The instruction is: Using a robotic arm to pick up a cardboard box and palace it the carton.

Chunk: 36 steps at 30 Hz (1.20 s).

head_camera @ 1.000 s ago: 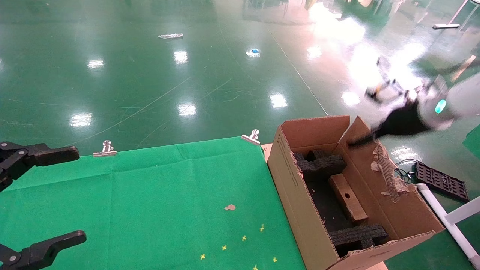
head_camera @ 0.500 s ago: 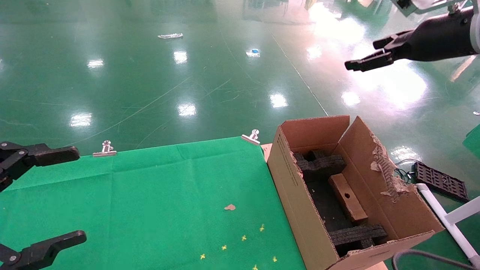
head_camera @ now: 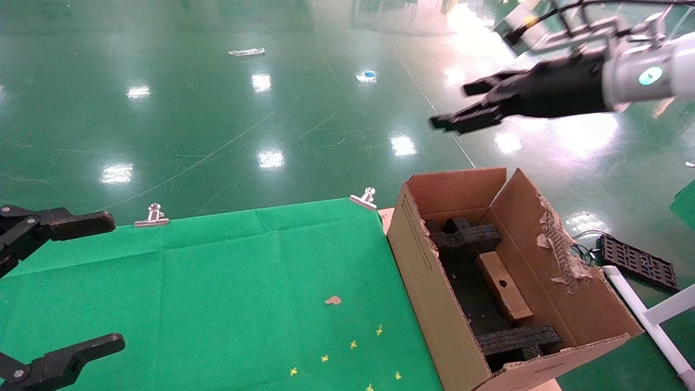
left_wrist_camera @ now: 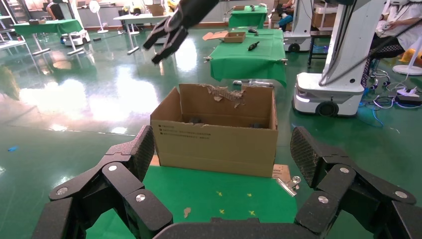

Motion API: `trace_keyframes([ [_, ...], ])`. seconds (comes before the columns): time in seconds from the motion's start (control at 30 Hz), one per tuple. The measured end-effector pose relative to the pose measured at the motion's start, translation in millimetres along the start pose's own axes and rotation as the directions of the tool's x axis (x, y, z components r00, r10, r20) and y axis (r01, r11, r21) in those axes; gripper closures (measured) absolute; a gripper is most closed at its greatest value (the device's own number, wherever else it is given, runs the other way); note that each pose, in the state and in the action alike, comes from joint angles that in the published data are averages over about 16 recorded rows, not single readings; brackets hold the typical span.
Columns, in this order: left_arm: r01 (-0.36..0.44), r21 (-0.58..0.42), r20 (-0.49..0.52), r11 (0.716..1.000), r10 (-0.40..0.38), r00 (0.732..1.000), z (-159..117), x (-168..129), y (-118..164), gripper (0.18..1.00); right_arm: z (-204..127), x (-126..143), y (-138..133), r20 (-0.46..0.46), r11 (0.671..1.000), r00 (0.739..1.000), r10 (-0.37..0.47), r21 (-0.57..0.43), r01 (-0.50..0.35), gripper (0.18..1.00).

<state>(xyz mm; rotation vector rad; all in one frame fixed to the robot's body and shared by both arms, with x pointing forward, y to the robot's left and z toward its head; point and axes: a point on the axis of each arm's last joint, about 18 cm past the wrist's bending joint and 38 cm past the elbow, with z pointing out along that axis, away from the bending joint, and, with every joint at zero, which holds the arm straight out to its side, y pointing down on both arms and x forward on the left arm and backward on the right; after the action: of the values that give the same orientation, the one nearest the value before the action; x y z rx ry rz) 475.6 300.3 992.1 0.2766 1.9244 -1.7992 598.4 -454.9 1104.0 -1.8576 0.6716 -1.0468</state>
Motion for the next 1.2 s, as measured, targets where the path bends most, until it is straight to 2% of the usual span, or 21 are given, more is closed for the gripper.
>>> trace_keyframes([
  [0.2, 0.000, 0.000, 0.000, 1.000, 0.000, 1.000, 0.0, 0.0, 0.0, 0.184, 22.4, -33.7, 2.1, 0.128, 0.997, 0.991, -0.026, 0.070, 0.017, 0.178],
  [0.43, 0.000, 0.000, 0.000, 1.000, 0.000, 1.000, 0.0, 0.0, 0.0, 0.184, 37.6, -71.7, 4.9, 0.256, 0.987, 0.965, -0.064, 0.157, 0.024, 0.178],
  [0.8, 0.000, 0.000, 0.000, 1.000, 0.000, 1.000, 0.0, 0.0, 0.0, 0.184, 41.7, -126.0, 10.4, 0.407, 0.954, 0.903, -0.140, 0.298, 0.013, 0.178],
  [1.2, 0.000, 0.000, 0.000, 1.000, 0.000, 1.000, 0.0, 0.0, 0.0, 0.184, 24.1, -177.0, 18.7, 0.506, 0.895, 0.828, -0.243, 0.446, -0.010, 0.178],
])
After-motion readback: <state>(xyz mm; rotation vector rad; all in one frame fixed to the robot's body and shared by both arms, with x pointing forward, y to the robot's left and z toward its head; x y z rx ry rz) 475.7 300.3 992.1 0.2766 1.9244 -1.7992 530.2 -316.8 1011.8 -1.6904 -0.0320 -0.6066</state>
